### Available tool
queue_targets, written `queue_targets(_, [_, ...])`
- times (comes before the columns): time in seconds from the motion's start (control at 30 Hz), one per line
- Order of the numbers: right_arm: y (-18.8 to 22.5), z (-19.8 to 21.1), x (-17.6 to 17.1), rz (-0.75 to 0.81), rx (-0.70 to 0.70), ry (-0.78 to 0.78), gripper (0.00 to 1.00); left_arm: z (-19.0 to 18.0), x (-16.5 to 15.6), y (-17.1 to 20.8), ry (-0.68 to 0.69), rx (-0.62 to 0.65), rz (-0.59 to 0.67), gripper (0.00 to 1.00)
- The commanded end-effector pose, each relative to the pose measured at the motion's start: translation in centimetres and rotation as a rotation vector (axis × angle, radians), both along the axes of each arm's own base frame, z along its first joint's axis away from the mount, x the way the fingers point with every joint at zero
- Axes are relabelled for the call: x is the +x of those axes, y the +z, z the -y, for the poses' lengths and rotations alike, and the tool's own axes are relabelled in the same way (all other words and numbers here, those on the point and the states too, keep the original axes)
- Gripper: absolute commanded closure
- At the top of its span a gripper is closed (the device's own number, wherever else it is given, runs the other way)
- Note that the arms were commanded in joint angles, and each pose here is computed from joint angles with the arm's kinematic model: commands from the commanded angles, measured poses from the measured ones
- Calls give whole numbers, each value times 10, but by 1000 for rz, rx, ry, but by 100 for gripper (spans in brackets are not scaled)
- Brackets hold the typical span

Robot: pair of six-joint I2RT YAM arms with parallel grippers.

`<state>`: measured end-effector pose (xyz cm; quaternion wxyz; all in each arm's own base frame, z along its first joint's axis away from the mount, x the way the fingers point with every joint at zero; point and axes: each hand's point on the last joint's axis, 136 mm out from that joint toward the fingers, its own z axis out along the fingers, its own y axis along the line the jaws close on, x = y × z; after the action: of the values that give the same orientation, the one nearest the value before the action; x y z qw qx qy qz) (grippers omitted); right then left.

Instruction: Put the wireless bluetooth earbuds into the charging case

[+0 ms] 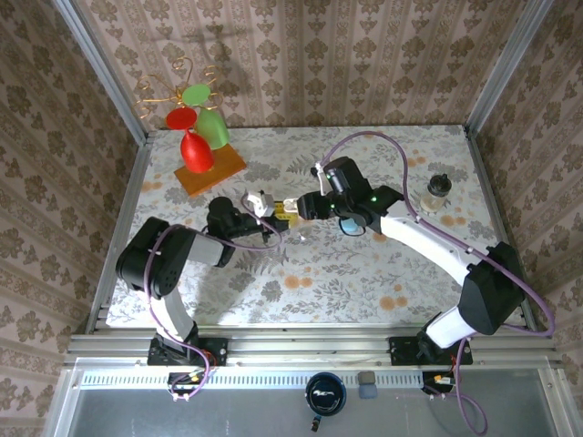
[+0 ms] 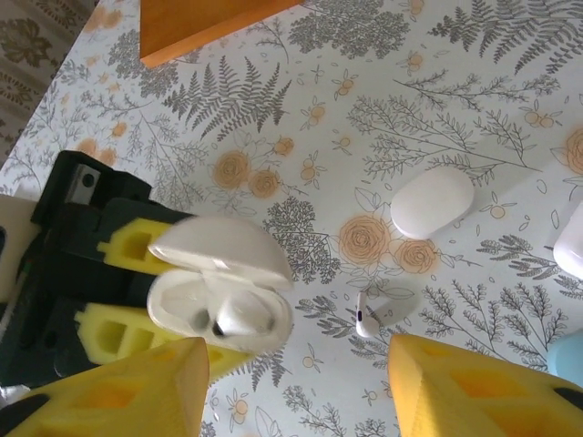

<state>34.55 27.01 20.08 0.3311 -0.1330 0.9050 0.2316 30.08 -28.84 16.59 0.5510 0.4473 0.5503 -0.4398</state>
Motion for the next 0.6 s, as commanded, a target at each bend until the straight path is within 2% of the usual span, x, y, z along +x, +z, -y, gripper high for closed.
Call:
queue_targets(0.0, [-5, 15, 4, -20, 16, -83, 44, -20, 17, 11, 113, -7, 74, 98])
queue_targets(0.1, [-28, 21, 8, -113, 19, -124, 45, -35, 31, 11, 218, 4, 93, 98])
queue_targets(0.23, [-61, 12, 11, -223, -5, -104, 49, -51, 36, 18, 307, 12, 138, 98])
queue_targets(0.57, [-137, -16, 12, -451, -57, -12, 52, -56, 23, 35, 311, -3, 196, 97])
